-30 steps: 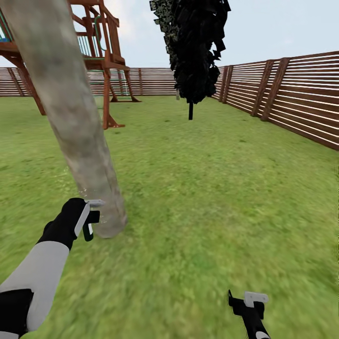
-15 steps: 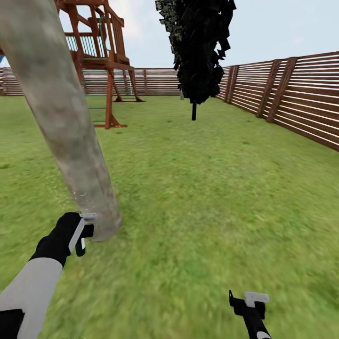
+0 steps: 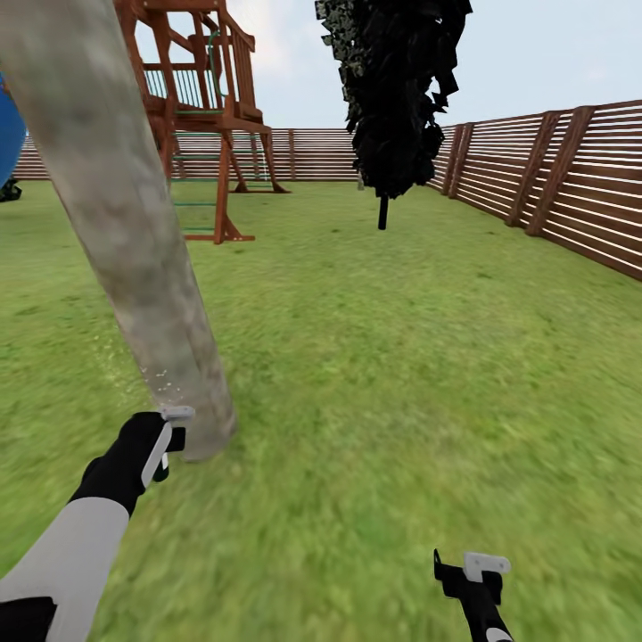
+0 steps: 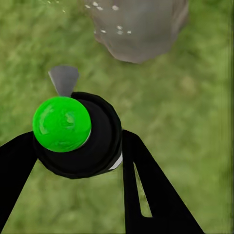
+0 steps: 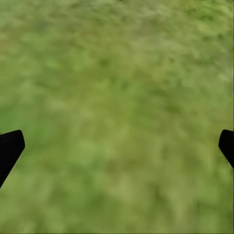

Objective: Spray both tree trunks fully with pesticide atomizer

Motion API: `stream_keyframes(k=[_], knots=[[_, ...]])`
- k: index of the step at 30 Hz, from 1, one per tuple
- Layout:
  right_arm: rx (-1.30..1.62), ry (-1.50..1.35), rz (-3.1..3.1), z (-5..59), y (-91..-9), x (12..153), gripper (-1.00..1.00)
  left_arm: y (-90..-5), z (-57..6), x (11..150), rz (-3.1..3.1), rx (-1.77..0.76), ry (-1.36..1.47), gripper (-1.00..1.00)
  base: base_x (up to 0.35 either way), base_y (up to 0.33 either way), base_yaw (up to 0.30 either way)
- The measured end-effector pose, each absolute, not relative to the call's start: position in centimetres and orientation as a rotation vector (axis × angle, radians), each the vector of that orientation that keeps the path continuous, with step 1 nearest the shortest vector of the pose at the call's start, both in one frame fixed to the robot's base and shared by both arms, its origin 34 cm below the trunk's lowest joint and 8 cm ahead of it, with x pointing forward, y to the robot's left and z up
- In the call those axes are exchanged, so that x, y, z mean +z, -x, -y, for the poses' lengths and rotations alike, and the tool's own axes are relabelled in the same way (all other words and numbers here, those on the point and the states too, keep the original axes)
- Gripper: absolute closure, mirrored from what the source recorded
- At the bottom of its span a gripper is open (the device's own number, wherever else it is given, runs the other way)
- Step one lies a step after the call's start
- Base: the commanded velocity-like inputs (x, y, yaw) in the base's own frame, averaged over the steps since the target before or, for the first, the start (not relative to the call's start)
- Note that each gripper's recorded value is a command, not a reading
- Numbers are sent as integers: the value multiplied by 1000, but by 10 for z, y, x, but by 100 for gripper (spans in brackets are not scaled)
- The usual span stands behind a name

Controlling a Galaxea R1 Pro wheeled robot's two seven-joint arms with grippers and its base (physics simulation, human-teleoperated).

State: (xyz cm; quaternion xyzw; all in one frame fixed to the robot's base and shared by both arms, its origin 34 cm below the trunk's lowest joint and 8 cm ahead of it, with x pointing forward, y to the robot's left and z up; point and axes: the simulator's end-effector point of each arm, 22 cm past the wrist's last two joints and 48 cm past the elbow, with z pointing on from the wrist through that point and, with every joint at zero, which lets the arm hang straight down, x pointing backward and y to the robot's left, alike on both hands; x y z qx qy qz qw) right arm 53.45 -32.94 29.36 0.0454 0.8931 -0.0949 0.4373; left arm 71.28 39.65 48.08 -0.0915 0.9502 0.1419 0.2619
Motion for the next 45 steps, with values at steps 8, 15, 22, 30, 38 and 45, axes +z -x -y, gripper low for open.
stream_keyframes(k=[8,15,22,30,38,45], knots=[[-236,-113,-2221,329,-535,293,-100,-713,-397,480,-2573,385,247,100,65,-261,10],[-235,-113,-2221,329,-534,293,-100,-712,-399,480,-2572,388,250,100,130,-257,190],[-234,-113,-2222,328,-534,293,-100,-716,-405,484,-2544,388,271,100,260,-174,221],[-238,-112,-2222,331,-534,293,-100,-719,-406,487,-2526,366,295,100,-22,-133,14],[-238,-113,-2222,331,-534,293,-100,-727,-440,517,-2455,332,431,100,-2,-1,211],[-240,-113,-2221,332,-534,294,-100,-728,-437,517,-2456,349,411,100,162,-123,23]])
